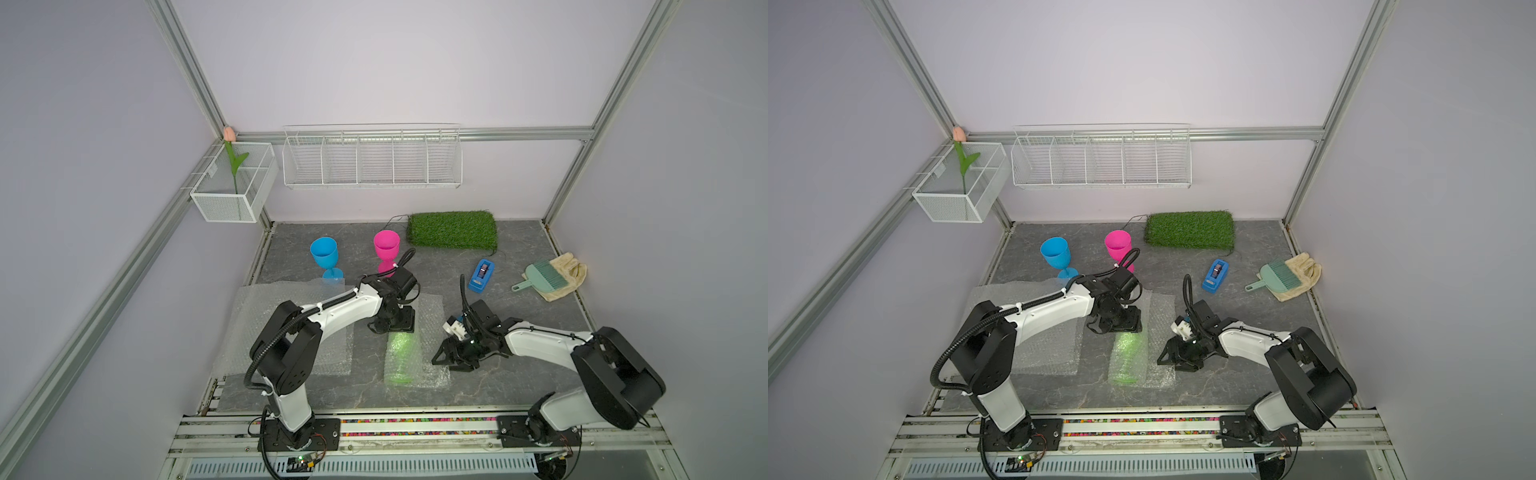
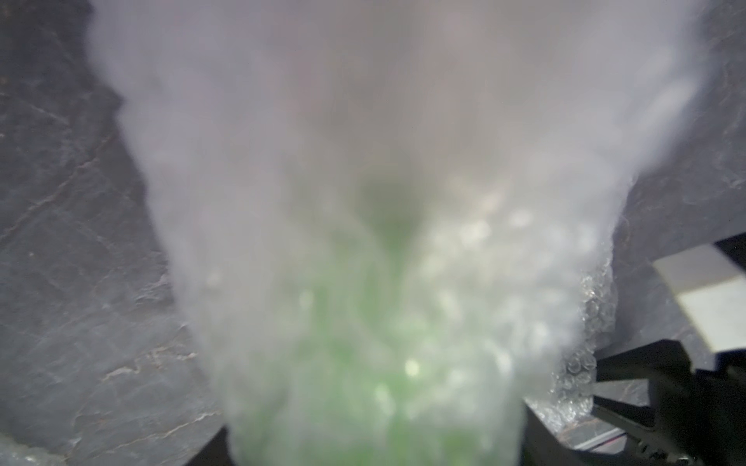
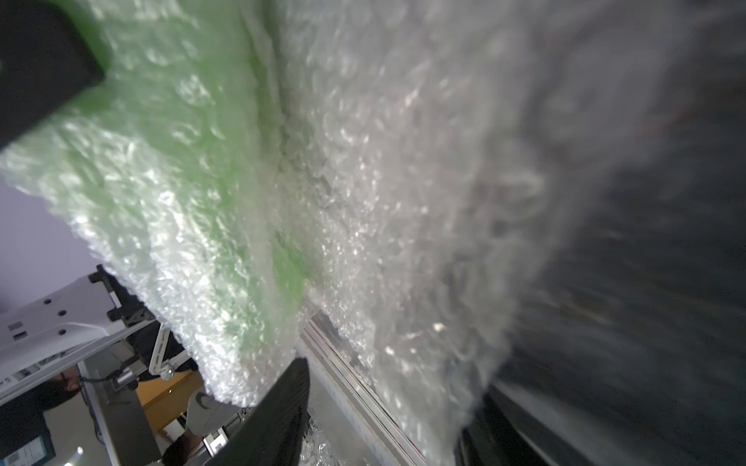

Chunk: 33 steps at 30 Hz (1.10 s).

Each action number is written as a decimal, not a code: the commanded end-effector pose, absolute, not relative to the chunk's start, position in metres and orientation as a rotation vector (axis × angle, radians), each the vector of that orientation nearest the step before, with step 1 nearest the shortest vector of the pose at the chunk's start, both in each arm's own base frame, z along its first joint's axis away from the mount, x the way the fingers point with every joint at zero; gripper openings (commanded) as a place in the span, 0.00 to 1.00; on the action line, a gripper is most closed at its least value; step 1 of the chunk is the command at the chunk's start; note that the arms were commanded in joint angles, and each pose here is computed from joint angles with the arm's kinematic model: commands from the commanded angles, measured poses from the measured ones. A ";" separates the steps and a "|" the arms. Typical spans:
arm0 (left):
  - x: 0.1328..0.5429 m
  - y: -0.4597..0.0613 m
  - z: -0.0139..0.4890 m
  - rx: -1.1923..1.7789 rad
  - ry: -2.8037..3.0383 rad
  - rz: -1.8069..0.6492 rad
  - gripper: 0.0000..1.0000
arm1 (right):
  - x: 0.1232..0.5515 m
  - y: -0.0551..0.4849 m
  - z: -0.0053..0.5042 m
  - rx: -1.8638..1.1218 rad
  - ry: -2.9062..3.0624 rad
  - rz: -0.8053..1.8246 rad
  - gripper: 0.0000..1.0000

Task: Wrap wine glasses in bubble wrap
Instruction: Adjust the bubble wrap at the center of the board.

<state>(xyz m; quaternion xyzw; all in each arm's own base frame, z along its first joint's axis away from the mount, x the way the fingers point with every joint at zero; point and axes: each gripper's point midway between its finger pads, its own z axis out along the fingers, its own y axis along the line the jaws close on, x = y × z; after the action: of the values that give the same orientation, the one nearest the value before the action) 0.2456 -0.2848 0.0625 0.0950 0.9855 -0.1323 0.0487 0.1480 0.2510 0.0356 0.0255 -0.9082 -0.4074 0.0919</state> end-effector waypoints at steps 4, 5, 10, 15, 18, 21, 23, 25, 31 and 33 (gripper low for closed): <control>0.240 -0.260 0.037 0.242 3.081 -0.174 0.64 | 0.142 0.259 0.039 0.054 -2.650 -1.282 0.45; 0.240 -0.260 0.037 0.242 3.080 -0.175 0.64 | 0.143 0.257 0.038 0.046 -2.675 -1.261 0.43; 0.239 -0.259 0.037 0.243 3.082 -0.175 0.62 | 0.149 0.245 0.036 0.006 -2.773 -1.172 0.32; 0.239 -0.261 0.036 0.245 3.079 -0.188 0.58 | 0.155 0.241 0.036 -0.013 -2.817 -1.117 0.21; 0.240 -0.262 0.036 0.233 3.076 -0.193 0.58 | 0.158 0.240 0.041 0.002 -2.870 -1.074 0.13; 0.240 -0.263 0.034 0.211 3.079 -0.206 0.57 | 0.163 0.245 0.053 0.012 -2.921 -1.063 0.08; 0.240 -0.265 0.032 0.200 3.080 -0.219 0.57 | 0.165 0.254 0.063 0.029 -2.954 -1.065 0.07; 0.241 -0.266 0.031 0.196 3.081 -0.222 0.57 | 0.165 0.261 0.070 0.041 -2.982 -1.062 0.07; 0.244 -0.269 0.030 0.189 3.078 -0.225 0.57 | 0.161 0.287 0.091 0.121 -3.055 -1.074 0.07; 0.244 -0.270 0.028 0.181 3.078 -0.234 0.57 | 0.160 0.295 0.096 0.146 -3.066 -1.094 0.07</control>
<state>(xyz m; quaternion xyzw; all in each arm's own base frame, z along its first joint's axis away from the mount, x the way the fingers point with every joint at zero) 0.2472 -0.2860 0.0623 0.0769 0.9877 -0.1278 0.0470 0.1548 0.2908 0.0875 0.0586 -0.9370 -0.3428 -0.0340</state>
